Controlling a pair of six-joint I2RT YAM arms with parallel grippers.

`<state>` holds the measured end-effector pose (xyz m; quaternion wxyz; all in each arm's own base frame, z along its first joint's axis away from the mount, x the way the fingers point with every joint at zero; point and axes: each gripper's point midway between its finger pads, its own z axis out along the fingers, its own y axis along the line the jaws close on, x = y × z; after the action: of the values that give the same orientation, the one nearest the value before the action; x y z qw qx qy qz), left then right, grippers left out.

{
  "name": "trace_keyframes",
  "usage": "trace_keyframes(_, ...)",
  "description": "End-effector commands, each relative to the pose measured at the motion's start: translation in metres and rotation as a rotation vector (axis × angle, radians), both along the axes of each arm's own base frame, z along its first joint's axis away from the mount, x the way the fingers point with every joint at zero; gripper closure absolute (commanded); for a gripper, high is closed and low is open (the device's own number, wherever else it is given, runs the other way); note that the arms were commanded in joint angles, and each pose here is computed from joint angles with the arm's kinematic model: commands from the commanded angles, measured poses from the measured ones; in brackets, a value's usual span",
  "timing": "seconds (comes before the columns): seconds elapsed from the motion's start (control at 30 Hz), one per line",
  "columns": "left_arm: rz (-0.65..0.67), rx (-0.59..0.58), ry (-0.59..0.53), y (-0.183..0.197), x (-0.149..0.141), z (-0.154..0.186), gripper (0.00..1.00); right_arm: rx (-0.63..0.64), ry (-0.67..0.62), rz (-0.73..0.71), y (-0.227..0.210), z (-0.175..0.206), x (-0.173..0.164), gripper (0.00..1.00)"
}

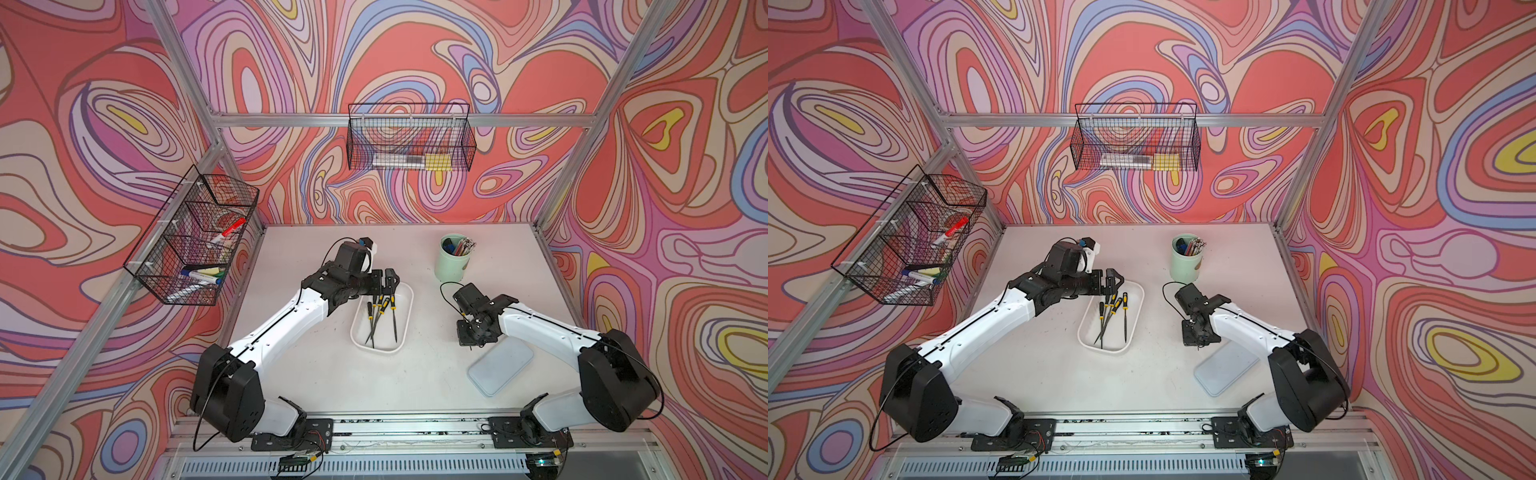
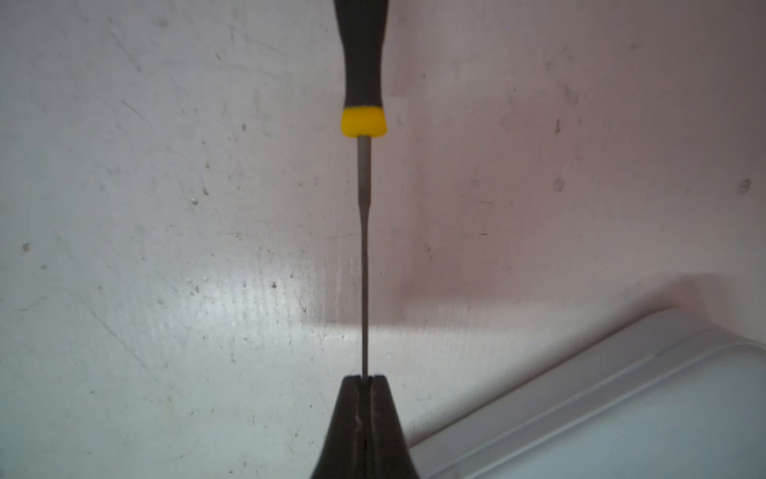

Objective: Take the file tool out of the storage box
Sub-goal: Place the file tool at the center of the board.

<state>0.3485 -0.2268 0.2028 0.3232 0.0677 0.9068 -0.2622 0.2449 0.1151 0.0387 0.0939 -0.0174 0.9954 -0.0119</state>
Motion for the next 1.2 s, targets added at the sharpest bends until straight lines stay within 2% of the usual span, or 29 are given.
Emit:
trace_keyframes(0.0,-0.005,0.02,-0.02,0.007,-0.005,0.002,0.01,-0.006,-0.016,-0.03,-0.002,-0.006,0.01,1.0)
trace_keyframes(0.3,-0.01,0.024,-0.003,0.007,-0.008,-0.005,0.01,0.018,-0.019,-0.074,-0.002,-0.02,0.022,1.0)
trace_keyframes(0.57,-0.009,0.029,0.0,0.007,-0.007,-0.007,0.01,0.0,-0.004,-0.07,-0.006,-0.023,0.017,1.0)
trace_keyframes(0.7,0.005,0.055,0.009,0.011,-0.005,-0.013,0.01,-0.013,-0.005,-0.067,-0.01,-0.021,0.014,0.96)
trace_keyframes(0.8,0.011,0.075,0.024,0.012,-0.004,-0.02,0.01,-0.034,-0.004,-0.065,-0.014,-0.02,0.012,0.91)
trace_keyframes(0.93,0.01,0.084,0.047,0.011,-0.002,-0.028,0.01,-0.022,-0.019,-0.06,-0.013,-0.012,0.013,0.73)
trace_keyframes(1.17,0.011,0.083,0.095,0.005,0.003,-0.045,0.01,0.065,-0.098,-0.033,0.003,0.031,0.028,0.61)
